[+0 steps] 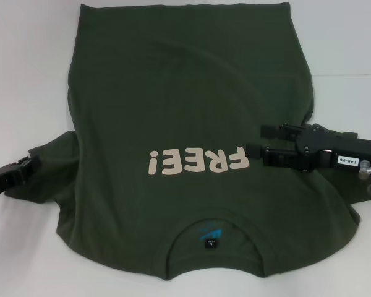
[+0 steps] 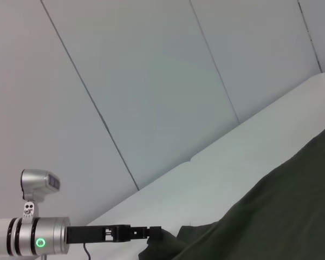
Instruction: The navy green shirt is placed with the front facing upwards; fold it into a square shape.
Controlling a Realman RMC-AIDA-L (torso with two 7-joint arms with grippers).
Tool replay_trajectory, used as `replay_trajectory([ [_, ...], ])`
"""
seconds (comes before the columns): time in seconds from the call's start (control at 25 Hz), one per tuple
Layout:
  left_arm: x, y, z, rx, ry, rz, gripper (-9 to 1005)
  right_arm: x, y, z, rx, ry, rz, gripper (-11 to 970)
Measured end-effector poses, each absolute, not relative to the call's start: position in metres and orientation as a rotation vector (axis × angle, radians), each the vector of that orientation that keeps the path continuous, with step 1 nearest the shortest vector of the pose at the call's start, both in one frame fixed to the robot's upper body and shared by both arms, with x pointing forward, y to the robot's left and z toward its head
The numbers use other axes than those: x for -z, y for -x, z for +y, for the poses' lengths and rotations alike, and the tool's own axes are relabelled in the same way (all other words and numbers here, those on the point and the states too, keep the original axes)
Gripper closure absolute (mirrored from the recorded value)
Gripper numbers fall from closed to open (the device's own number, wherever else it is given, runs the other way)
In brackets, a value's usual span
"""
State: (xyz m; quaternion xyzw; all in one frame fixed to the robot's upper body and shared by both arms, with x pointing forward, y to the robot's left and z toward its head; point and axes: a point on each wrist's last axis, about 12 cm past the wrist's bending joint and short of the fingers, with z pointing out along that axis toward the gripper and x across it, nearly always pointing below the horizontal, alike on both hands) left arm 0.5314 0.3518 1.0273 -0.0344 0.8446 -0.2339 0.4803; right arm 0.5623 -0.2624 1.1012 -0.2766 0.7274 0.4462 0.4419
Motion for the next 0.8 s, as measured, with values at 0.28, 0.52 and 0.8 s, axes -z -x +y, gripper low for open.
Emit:
replay_trajectory([
  [0.28, -1.028, -0.532, 0.353, 0.565, 0.083, 2.061, 916, -1.101, -0.562, -0.263, -1.110, 0.677, 1.804, 78],
  [0.52, -1.030, -0.536, 0.364, 0.486, 0.113, 2.066, 975, -1.098, -0.563, -0.259, -1.108, 0.652, 1.812, 81],
  [0.8, -1.038, -0.545, 0.379, 0.380, 0.116, 2.065, 994, -1.095, -0.561, -0.255, -1.147, 0.624, 1.808, 83],
])
